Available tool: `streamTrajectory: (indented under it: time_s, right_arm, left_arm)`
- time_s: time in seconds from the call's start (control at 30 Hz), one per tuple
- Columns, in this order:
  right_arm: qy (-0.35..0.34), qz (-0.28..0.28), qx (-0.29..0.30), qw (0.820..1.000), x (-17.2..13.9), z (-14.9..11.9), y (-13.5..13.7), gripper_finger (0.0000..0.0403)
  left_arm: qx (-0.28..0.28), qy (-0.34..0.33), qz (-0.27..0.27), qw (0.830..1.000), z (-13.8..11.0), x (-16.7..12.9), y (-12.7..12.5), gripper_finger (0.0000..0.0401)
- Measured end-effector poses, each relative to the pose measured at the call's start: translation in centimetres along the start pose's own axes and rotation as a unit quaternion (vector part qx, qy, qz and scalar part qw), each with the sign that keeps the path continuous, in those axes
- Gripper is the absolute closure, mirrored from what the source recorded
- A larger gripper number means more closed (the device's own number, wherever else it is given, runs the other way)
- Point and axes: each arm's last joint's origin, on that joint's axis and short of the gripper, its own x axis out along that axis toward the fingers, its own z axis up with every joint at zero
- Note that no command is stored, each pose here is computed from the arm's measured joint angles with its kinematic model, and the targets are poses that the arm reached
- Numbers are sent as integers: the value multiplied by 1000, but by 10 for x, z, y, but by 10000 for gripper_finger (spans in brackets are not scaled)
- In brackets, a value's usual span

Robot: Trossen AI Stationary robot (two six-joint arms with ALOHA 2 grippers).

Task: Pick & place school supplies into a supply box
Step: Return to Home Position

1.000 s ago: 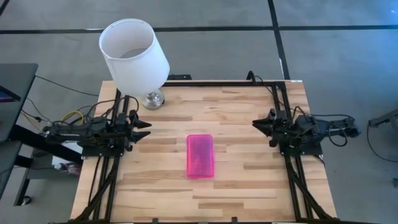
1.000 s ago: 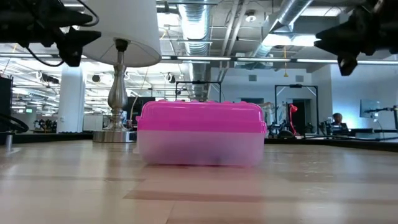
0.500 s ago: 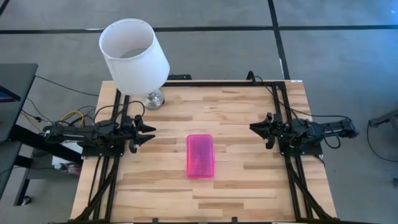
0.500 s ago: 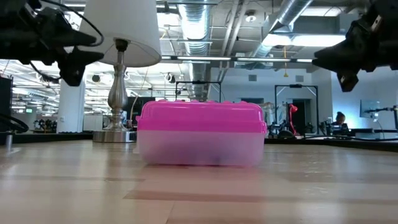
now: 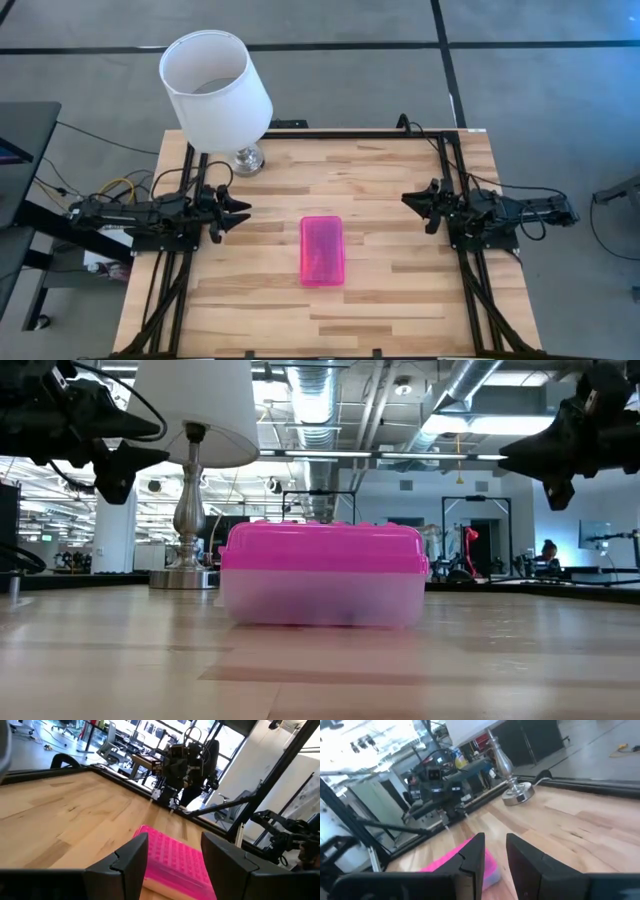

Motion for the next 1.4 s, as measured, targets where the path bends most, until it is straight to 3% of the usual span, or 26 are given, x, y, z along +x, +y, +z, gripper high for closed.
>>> streamTrajectory:
  time_s: [0.07,0.17,0.3,0.4,1.4]
  right_arm:
    - [1,0,-28,1000,0,0,0,328]
    - [9,1,-92,996,0,-1,0,328]
    - [33,66,-191,979,0,-4,3,328]
    - [36,78,-209,974,-1,-4,3,328]
    - [36,75,-211,974,0,-4,3,328]
  left_arm:
    - [13,2,1,1000,0,0,0,223]
    - [97,12,-15,995,-1,0,0,223]
    - [185,24,-43,981,-3,0,-2,223]
    - [215,24,-45,975,-3,0,-2,223]
    - [213,25,-44,976,-4,0,-1,223]
